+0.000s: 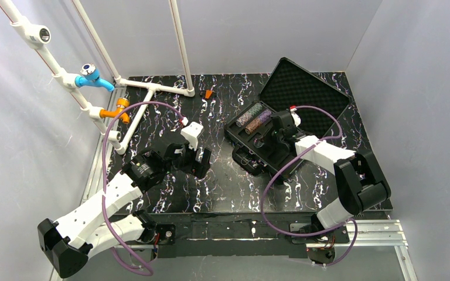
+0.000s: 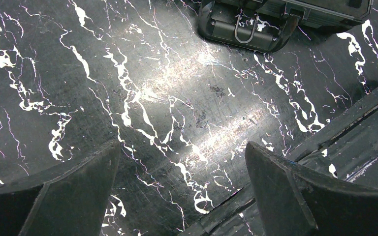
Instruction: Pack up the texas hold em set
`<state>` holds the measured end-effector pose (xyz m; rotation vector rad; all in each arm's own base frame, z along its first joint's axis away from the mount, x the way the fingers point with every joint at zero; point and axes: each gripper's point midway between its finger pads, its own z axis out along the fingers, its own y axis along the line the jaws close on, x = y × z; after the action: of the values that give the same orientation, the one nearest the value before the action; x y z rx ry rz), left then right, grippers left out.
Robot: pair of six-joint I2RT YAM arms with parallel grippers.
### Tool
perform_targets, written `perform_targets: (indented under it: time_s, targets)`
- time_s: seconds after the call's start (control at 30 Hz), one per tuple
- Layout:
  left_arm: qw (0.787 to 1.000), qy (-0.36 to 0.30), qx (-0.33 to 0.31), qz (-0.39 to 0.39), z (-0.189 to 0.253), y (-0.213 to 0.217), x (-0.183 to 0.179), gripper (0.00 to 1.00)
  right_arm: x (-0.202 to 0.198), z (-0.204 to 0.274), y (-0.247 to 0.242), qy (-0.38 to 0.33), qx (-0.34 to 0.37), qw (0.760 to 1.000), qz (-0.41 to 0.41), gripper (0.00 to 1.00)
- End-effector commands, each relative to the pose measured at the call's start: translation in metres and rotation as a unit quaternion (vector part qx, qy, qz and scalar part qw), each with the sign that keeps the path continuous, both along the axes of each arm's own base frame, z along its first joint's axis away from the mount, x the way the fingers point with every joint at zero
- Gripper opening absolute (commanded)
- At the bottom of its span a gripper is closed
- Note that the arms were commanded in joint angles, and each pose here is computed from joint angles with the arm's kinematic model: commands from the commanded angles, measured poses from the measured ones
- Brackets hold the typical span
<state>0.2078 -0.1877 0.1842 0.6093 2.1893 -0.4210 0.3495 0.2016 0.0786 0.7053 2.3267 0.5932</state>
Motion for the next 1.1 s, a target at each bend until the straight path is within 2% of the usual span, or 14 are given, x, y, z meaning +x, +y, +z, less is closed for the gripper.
perform_targets:
  time_s: [0.0, 0.2, 0.4, 0.7, 1.07]
  targets:
    - [1.000, 0.002, 0.010, -0.001, -0.003, 0.002, -0.001, 0.98, -0.025, -0.029, -0.009, 0.057, -0.026, 0.998, 0.015, 0.39]
    - [1.000, 0.000, 0.009, -0.001, -0.002, 0.003, -0.001, 0.98, -0.036, -0.033, -0.019, 0.075, -0.056, 0.995, 0.027, 0.61]
    - [1.000, 0.000, 0.007, -0.001, -0.001, 0.002, -0.001, 0.98, -0.038, -0.022, -0.031, 0.068, -0.089, 0.993, 0.031, 0.68]
    - [1.000, 0.001, 0.007, -0.001, -0.002, 0.002, -0.002, 0.98, -0.041, -0.006, -0.047, 0.061, -0.139, 0.988, 0.041, 0.67]
    - [1.000, 0.003, 0.006, -0.001, -0.002, 0.002, -0.002, 0.98, -0.030, -0.007, -0.037, 0.050, -0.133, 0.988, 0.061, 0.49]
